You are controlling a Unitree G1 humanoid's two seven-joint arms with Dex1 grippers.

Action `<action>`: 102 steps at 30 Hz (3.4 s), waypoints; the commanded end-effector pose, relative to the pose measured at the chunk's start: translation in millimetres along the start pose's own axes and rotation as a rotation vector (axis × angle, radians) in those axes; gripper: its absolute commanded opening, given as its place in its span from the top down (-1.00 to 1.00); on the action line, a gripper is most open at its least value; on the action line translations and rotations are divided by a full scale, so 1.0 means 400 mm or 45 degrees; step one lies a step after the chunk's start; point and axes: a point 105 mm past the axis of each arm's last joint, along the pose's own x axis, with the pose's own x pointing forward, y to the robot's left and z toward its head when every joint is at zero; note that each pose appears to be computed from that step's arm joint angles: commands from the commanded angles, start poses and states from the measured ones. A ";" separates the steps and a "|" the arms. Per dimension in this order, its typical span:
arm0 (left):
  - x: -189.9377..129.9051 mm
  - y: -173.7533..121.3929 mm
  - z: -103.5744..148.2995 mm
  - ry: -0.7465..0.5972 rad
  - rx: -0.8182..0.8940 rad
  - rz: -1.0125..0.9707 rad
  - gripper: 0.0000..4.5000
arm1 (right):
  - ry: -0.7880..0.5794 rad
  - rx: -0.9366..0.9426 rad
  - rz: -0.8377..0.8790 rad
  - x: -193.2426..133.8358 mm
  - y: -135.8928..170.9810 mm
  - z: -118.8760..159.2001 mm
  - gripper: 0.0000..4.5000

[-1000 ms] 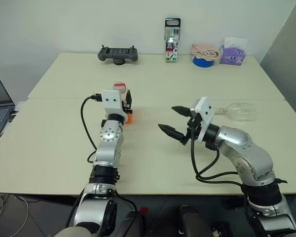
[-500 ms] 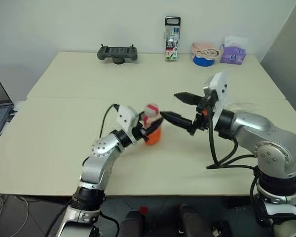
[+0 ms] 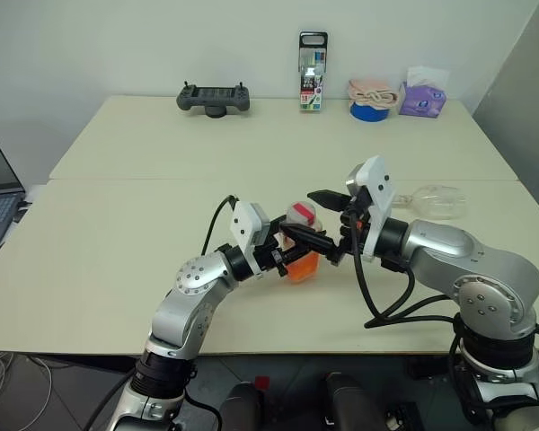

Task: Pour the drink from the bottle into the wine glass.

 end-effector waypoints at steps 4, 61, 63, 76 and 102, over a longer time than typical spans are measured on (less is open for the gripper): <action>0.008 -0.010 0.030 -0.050 0.070 0.000 0.06 | -0.038 -0.063 -0.003 -0.010 0.009 0.026 -0.41; 0.019 0.007 0.012 0.020 0.058 -0.159 0.06 | -0.018 -0.218 -0.111 -0.058 -0.002 0.023 -0.78; 0.023 0.008 0.015 0.004 0.067 -0.156 0.06 | -0.019 -0.210 -0.141 -0.051 0.021 0.014 -0.78; 0.035 0.015 0.028 -0.045 0.091 -0.154 0.06 | -0.092 -0.068 -0.524 -0.028 0.002 0.025 -0.78; 0.030 -0.036 0.027 0.007 0.015 -0.295 0.07 | 0.189 -0.284 0.954 -0.127 0.186 -0.007 0.18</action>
